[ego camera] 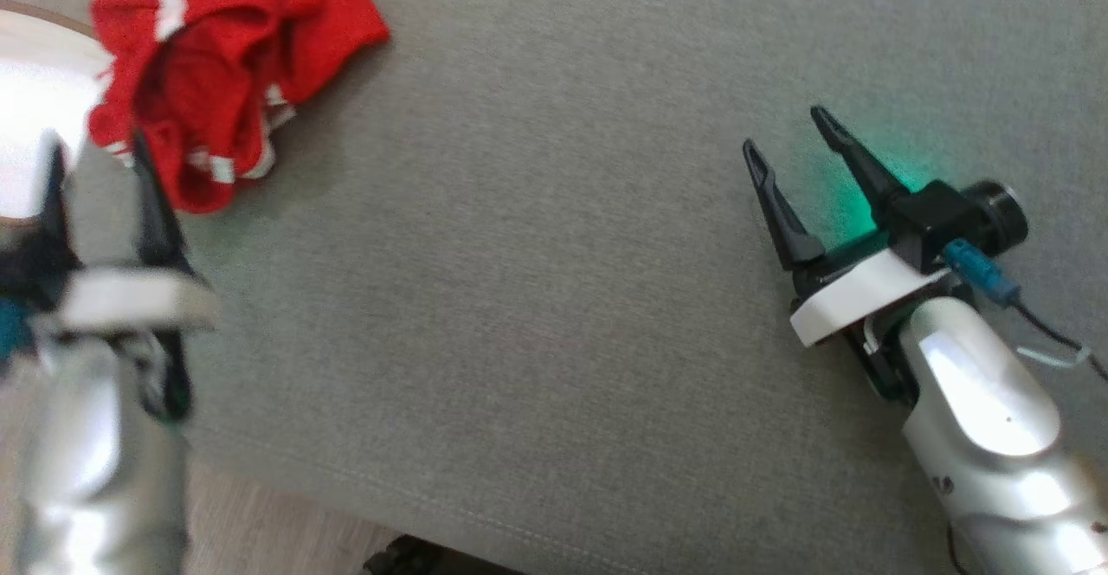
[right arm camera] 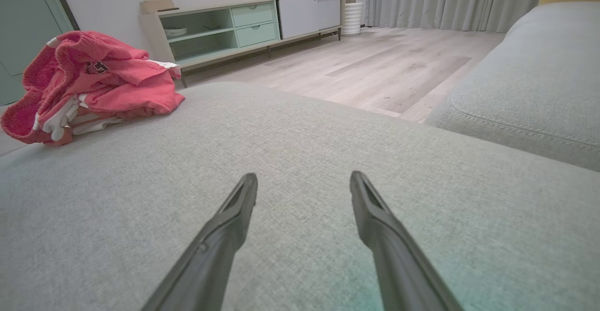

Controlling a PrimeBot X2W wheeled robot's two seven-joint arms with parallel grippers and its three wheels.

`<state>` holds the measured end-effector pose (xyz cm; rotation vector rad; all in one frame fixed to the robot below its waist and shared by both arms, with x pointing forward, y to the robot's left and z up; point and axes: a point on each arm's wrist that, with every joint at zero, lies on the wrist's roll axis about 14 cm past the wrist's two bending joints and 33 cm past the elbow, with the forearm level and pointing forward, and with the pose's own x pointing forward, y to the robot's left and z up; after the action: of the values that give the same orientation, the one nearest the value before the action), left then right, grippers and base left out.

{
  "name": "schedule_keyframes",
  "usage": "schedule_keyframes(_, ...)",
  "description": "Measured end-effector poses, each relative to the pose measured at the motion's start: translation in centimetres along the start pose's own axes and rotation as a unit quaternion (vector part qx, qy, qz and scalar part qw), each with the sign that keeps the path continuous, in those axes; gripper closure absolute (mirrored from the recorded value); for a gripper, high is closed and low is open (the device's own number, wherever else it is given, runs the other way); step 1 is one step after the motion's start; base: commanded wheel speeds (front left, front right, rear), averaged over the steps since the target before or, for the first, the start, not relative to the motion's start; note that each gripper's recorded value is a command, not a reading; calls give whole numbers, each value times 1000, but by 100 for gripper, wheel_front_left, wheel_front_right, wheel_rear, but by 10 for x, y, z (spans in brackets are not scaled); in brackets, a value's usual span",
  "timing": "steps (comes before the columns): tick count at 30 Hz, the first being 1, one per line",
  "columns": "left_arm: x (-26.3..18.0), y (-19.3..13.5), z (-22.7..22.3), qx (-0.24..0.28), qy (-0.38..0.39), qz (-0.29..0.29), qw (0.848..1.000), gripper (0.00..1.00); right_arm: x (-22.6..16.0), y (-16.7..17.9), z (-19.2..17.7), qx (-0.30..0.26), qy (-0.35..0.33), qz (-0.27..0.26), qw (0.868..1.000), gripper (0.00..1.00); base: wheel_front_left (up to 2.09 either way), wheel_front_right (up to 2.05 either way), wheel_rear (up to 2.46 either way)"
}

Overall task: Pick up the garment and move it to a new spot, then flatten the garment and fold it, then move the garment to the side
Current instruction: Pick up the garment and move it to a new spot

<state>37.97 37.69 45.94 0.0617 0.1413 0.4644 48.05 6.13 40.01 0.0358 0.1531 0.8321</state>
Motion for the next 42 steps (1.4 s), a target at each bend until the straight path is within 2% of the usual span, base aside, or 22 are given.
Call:
schedule_keyframes(5,59,-18,29,35,-28,-36,998,0,-1,-12,-3,3,-13,-4,1000,0,0,0,0)
schedule_keyframes(12,109,-37,0,42,69,-48,996,0,-6,-39,-5,3,-25,-28,999,0,0,0,0)
schedule_keyframes(17,112,-27,-41,61,165,-4,984,0,-15,-57,-3,3,-29,-52,998,0,0,0,0)
schedule_keyframes(18,111,-27,-46,60,175,-3,983,73,-17,-60,-3,3,-28,-58,998,0,0,0,0)
schedule_keyframes(19,111,-28,-47,59,177,-4,982,100,-19,-62,-2,2,-28,-62,998,0,0,0,0)
schedule_keyframes(22,112,-33,-38,60,164,-13,985,100,-26,-66,-1,0,-22,-73,997,0,0,0,0)
schedule_keyframes(25,115,-39,-14,75,115,-28,990,100,-37,-65,-4,2,-13,-82,997,0,0,0,0)
schedule_keyframes(28,118,-55,27,80,41,-57,994,100,-47,-60,-2,11,-9,-92,996,0,0,0,0)
schedule_keyframes(31,118,-83,81,77,-38,-98,991,100,-59,-50,4,23,-11,-104,994,0,0,0,0)
schedule_keyframes(34,107,-129,132,45,-104,-154,982,100,-73,-44,15,25,-18,-118,993,0,0,0,0)
schedule_keyframes(35,107,-129,132,45,-104,-154,982,100,-73,-44,15,25,-18,-118,993,0,0,0,0)
schedule_keyframes(36,100,-147,145,32,-122,-175,976,100,-78,-43,19,26,-22,-124,992,0,0,0,0)
schedule_keyframes(39,75,-207,175,-12,-160,-243,956,100,-96,-45,28,27,-29,-148,988,0,0,0,0)
schedule_keyframes(42,40,-270,192,-49,-181,-319,929,100,-119,-51,32,31,-32,-178,983,0,0,0,0)
